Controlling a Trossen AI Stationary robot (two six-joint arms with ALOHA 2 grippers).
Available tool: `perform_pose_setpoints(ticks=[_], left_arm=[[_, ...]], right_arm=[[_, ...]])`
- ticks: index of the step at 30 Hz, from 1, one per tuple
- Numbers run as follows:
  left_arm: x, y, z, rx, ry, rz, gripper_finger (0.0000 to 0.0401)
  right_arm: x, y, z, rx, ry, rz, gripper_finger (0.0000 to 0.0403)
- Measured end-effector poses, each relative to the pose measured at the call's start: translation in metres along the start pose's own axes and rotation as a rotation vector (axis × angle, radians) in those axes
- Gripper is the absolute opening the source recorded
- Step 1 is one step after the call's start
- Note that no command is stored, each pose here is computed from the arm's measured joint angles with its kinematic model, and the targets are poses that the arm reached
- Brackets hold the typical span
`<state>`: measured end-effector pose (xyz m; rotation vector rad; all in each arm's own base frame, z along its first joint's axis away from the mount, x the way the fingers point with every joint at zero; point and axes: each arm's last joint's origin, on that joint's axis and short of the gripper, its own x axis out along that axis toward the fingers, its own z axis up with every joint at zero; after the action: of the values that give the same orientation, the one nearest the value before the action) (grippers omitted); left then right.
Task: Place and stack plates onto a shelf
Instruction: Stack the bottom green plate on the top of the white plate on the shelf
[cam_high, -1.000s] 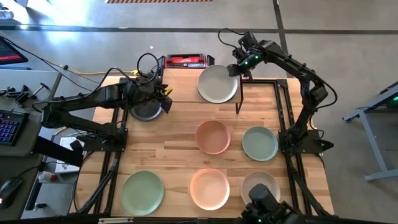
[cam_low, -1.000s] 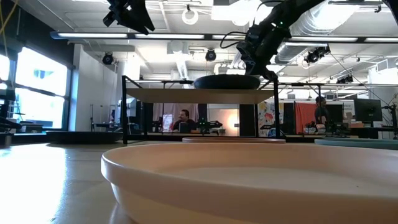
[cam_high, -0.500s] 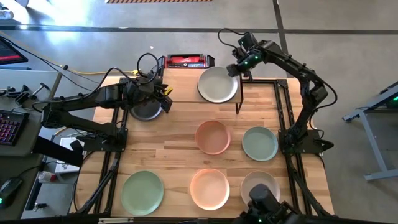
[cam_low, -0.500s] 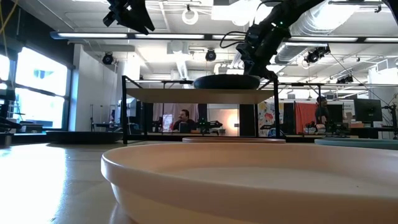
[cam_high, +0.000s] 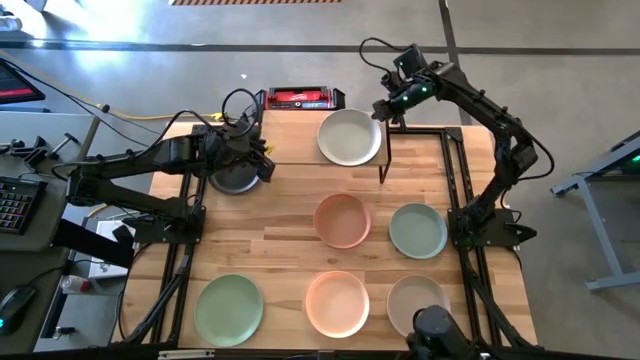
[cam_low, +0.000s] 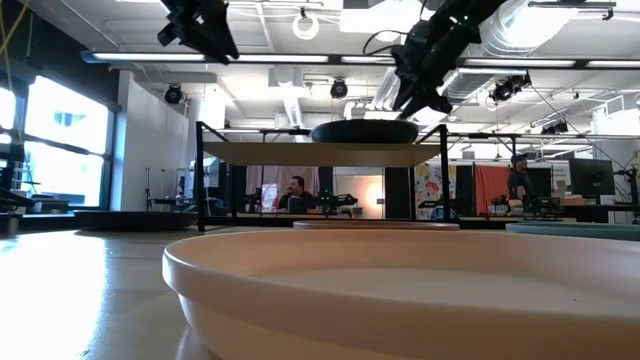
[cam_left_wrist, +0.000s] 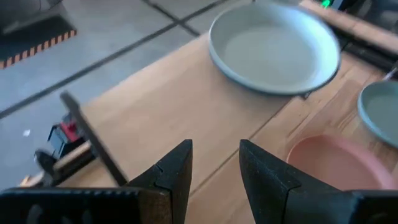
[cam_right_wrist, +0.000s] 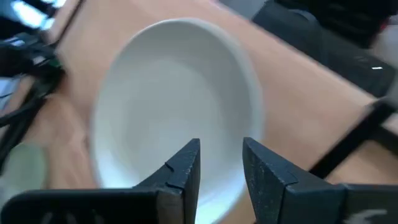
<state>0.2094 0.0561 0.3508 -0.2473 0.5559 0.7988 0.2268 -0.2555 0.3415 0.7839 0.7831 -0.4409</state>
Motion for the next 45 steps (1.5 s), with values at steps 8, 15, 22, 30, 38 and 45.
perform_pose_setpoints(ticks=[8, 15, 22, 30, 38, 45], left_arm=[[-0.001, 0.003, -0.013, -0.032, 0.154, -0.027, 0.0122], [-0.003, 0.002, -0.022, -0.031, 0.281, -0.125, 0.0122], [-0.012, -0.005, -0.033, -0.019, 0.366, -0.126, 0.0122], [-0.018, -0.018, -0.048, 0.0, 0.408, -0.164, 0.0122], [-0.021, -0.032, -0.074, 0.077, 0.516, -0.259, 0.0122], [-0.032, -0.047, -0.101, 0.193, 0.607, -0.374, 0.0122]], right_arm=[[-0.006, 0.041, -0.025, -0.122, 0.14, 0.131, 0.0099], [0.003, 0.085, -0.053, -0.239, 0.29, 0.143, 0.0099], [0.014, 0.127, -0.082, -0.379, 0.398, 0.129, 0.0099], [0.021, 0.17, -0.116, -0.448, 0.485, 0.168, 0.0099], [0.024, 0.2, -0.143, -0.393, 0.45, 0.004, 0.0099], [0.025, 0.217, -0.156, -0.252, 0.381, -0.062, 0.0099]])
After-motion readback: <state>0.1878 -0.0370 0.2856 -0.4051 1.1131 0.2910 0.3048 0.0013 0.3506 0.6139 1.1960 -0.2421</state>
